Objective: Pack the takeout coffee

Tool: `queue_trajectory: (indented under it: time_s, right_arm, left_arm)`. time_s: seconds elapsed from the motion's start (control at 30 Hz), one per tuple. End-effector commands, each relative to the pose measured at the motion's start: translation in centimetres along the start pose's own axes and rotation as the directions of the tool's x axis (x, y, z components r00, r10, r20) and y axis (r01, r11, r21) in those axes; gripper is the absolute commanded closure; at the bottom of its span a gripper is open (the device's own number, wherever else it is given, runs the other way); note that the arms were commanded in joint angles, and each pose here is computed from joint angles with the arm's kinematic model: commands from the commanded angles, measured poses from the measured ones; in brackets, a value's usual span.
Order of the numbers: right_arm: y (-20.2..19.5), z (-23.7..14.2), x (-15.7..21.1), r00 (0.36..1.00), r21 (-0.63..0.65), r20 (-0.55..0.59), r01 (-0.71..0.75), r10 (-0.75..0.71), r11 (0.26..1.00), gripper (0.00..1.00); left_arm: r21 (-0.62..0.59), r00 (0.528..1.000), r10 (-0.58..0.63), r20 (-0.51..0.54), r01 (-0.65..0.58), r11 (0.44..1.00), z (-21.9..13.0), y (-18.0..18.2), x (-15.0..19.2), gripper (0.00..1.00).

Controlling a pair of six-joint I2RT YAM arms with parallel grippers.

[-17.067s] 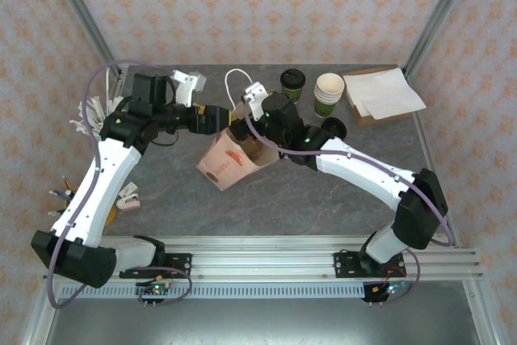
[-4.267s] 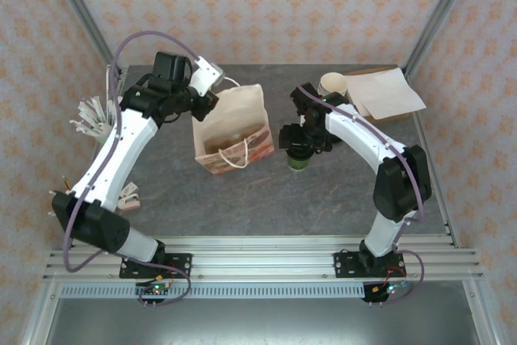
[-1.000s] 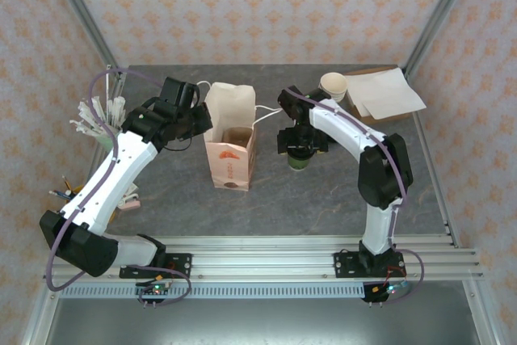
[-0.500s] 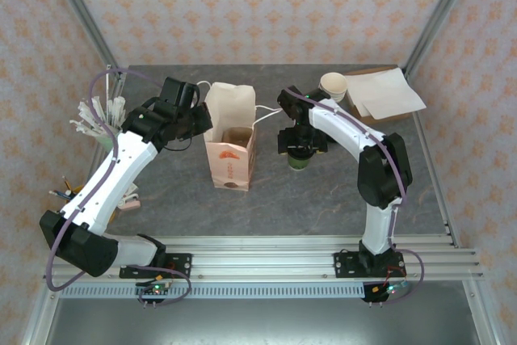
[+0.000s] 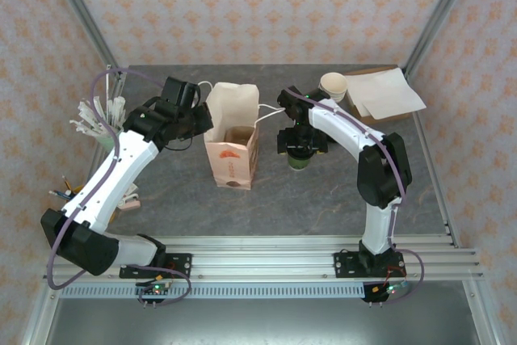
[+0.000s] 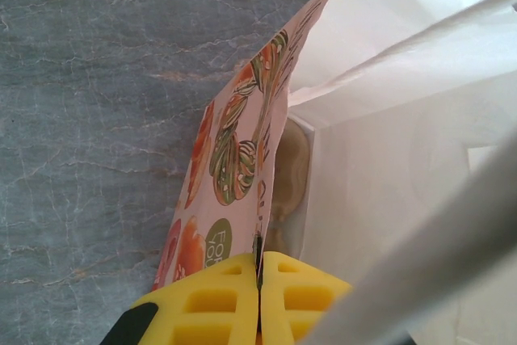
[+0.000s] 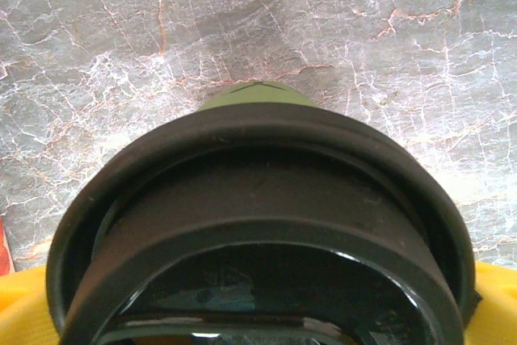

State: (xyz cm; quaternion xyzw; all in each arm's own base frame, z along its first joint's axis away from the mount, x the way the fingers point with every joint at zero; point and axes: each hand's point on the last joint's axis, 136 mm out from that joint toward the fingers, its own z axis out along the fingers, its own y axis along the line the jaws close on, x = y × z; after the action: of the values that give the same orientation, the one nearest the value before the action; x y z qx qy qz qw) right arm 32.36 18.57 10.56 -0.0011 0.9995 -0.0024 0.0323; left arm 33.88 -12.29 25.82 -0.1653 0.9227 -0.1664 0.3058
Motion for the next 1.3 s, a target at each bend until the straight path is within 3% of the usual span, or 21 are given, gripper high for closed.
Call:
queue_trajectory:
  time_s: [0.0, 0.33, 0.6, 0.77, 1.27]
  right_arm:
    - [-0.3, 0.1, 0.1, 1.0, 0.033, -0.006, -0.009, 0.009, 0.999, 0.01]
    - [-0.6, -1.3, -0.3, 0.999, 0.031, 0.032, -0.03, 0.029, 0.999, 0.01]
    - [-0.4, -0.1, -0.1, 0.999, 0.024, 0.013, -0.032, 0.032, 0.999, 0.0]
    - [0.0, 0.4, 0.0, 1.0, 0.012, 0.007, -0.029, 0.029, 0.999, 0.09]
    - [-0.3, 1.0, -0.1, 0.999, 0.014, 0.011, -0.04, 0.04, 0.999, 0.03]
  left_arm:
    - [-0.005, 1.0, 0.015, -0.013, -0.015, 1.0, 0.2, -0.1, 0.2, 1.0]
    - [-0.015, 1.0, 0.013, -0.015, -0.013, 1.0, 0.2, 0.1, 0.4, 1.0]
    - [-0.02, 1.0, 0.012, -0.023, -0.012, 1.0, 0.3, 0.2, 0.5, 1.0]
    - [-0.022, 1.0, 0.016, -0.017, -0.017, 1.0, 0.2, 0.2, 0.3, 1.0]
    - [-0.025, 0.999, 0.033, -0.026, -0.033, 0.999, 0.4, 0.1, 0.2, 1.0]
